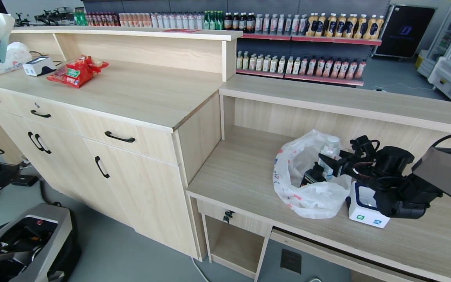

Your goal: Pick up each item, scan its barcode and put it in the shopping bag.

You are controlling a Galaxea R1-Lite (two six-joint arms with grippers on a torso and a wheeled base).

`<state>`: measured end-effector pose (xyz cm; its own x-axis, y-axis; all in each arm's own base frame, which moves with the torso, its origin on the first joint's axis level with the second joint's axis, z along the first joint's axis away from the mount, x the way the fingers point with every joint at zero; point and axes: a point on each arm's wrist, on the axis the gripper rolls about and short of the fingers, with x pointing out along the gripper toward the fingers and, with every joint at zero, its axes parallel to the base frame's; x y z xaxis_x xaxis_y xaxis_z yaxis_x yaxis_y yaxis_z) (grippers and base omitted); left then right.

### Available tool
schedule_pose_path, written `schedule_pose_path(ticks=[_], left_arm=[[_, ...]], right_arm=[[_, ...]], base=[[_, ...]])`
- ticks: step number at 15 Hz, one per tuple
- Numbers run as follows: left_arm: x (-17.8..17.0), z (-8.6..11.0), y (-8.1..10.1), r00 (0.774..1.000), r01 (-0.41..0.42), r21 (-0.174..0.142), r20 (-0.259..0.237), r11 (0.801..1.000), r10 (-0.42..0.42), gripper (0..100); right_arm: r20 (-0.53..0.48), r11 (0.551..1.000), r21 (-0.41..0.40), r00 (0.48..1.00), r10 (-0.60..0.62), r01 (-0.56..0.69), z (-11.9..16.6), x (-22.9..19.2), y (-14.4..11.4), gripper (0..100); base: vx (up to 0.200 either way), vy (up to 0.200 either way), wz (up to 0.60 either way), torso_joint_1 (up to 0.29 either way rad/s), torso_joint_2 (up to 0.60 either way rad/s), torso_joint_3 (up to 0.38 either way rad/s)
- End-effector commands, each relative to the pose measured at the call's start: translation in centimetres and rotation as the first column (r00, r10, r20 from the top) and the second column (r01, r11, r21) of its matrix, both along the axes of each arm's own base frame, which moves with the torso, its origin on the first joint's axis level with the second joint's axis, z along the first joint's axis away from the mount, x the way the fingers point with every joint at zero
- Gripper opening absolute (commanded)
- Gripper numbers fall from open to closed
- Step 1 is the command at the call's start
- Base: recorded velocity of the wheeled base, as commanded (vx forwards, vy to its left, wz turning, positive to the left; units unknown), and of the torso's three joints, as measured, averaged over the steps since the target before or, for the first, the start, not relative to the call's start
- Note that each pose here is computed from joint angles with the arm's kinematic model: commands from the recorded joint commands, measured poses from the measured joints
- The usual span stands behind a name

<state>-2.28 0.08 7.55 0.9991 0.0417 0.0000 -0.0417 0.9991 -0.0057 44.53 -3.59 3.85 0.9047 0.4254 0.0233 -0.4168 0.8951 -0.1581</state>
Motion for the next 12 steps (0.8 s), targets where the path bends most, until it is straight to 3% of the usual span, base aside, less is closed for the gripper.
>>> schedule_pose_path(ticks=[1,4,5,9,12], left_arm=[[0.0,0.0,0.0,1.0,0.0,0.0,0.0,1.0,0.0,100],[0.0,0.0,0.0,1.0,0.002,0.0,0.0,1.0,-0.002,100],[0.0,0.0,0.0,1.0,0.0,0.0,0.0,1.0,0.0,100],[0.0,0.0,0.0,1.0,0.0,0.0,0.0,1.0,0.0,100],[0.0,0.0,0.0,1.0,0.0,0.0,0.0,1.0,0.0,100]], right_arm=[[0.001,1.0,-0.002,1.0,-0.002,0.002,0.0,0.0,-0.1,0],[-0.003,1.0,-0.006,1.0,-0.007,0.007,-0.1,-0.1,-0.3,0],[-0.004,1.0,-0.006,1.0,-0.008,0.008,-0.1,-0.2,-0.4,100],[-0.002,1.0,-0.003,1.0,-0.013,0.013,0.2,-0.3,-0.5,100],[0.019,1.0,-0.001,0.999,-0.028,0.028,2.9,-1.4,-1.5,100]], base=[[0.0,0.0,0.0,0.0,0.0,0.0],[0.0,0.0,0.0,0.0,0.0,0.0],[0.0,0.0,0.0,0.0,0.0,0.0],[0.0,0.0,0.0,0.0,0.0,0.0],[0.0,0.0,0.0,0.0,0.0,0.0]])
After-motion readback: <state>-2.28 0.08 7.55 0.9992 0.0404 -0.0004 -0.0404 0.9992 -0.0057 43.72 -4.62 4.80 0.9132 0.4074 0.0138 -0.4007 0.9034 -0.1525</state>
